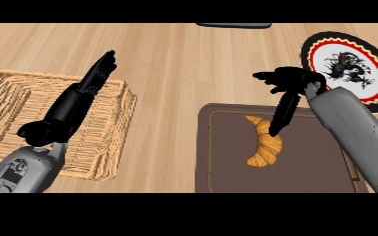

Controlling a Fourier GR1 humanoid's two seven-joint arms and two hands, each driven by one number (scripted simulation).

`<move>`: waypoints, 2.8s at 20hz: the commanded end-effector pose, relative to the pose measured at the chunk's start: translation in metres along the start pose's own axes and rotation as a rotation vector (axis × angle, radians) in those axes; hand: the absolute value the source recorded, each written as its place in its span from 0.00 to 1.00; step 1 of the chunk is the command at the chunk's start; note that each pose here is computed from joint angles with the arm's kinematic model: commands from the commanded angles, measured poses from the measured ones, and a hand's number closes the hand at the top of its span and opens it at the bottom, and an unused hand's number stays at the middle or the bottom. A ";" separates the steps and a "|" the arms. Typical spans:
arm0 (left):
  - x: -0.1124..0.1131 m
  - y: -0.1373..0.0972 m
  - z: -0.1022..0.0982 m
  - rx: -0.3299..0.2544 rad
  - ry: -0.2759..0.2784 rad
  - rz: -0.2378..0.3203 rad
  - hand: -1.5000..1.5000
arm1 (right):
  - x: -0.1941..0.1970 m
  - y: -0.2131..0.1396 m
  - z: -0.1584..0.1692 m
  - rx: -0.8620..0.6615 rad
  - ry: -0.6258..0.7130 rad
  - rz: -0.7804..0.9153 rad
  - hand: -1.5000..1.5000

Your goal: Pick the croissant from the tray and place it in the plate

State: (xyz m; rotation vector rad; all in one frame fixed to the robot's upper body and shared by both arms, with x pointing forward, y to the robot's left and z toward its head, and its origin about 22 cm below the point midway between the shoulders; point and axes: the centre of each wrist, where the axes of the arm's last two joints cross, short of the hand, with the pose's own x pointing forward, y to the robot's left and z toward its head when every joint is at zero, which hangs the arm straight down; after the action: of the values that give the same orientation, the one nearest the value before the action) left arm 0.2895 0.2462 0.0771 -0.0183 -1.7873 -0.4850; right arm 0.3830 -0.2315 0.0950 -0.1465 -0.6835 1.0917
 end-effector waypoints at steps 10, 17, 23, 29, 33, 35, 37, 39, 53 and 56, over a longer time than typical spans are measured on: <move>0.005 0.008 -0.002 0.009 0.010 -0.011 0.50 | 0.045 -0.046 -0.014 0.310 0.251 0.051 0.00; -0.006 0.017 0.019 0.025 0.026 0.000 0.50 | 0.045 -0.054 -0.020 0.300 0.336 0.034 0.00; -0.001 0.004 0.002 0.020 0.009 -0.009 0.50 | 0.030 -0.069 -0.025 0.355 0.302 -0.031 0.00; -0.004 0.008 0.013 0.019 0.005 -0.011 0.50 | 0.019 -0.055 -0.042 0.407 0.328 0.001 0.00; 0.004 0.007 0.022 0.030 0.018 -0.007 0.50 | 0.014 -0.042 -0.052 0.467 0.324 0.027 0.00; 0.009 0.013 0.016 0.023 0.020 -0.013 0.50 | 0.009 -0.029 -0.059 0.501 0.337 0.074 0.00; 0.009 0.004 0.018 0.036 0.034 -0.004 0.50 | 0.005 -0.025 -0.062 0.502 0.342 0.051 0.00; 0.010 0.027 0.030 0.026 0.025 -0.022 0.50 | 0.014 -0.014 -0.069 0.534 0.338 0.077 0.00; 0.005 0.011 0.015 0.039 0.054 -0.001 0.50 | 0.016 0.029 -0.090 0.638 0.328 0.141 0.00; 0.001 0.011 0.016 0.054 0.029 -0.007 0.50 | 0.010 0.051 -0.100 0.662 0.335 0.145 0.00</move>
State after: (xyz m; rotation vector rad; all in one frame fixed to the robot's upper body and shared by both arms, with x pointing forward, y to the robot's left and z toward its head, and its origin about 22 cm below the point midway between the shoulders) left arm 0.2772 0.2636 0.0826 0.0269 -1.7678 -0.4499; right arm 0.4257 -0.1964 0.0370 0.1350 -0.1108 1.3042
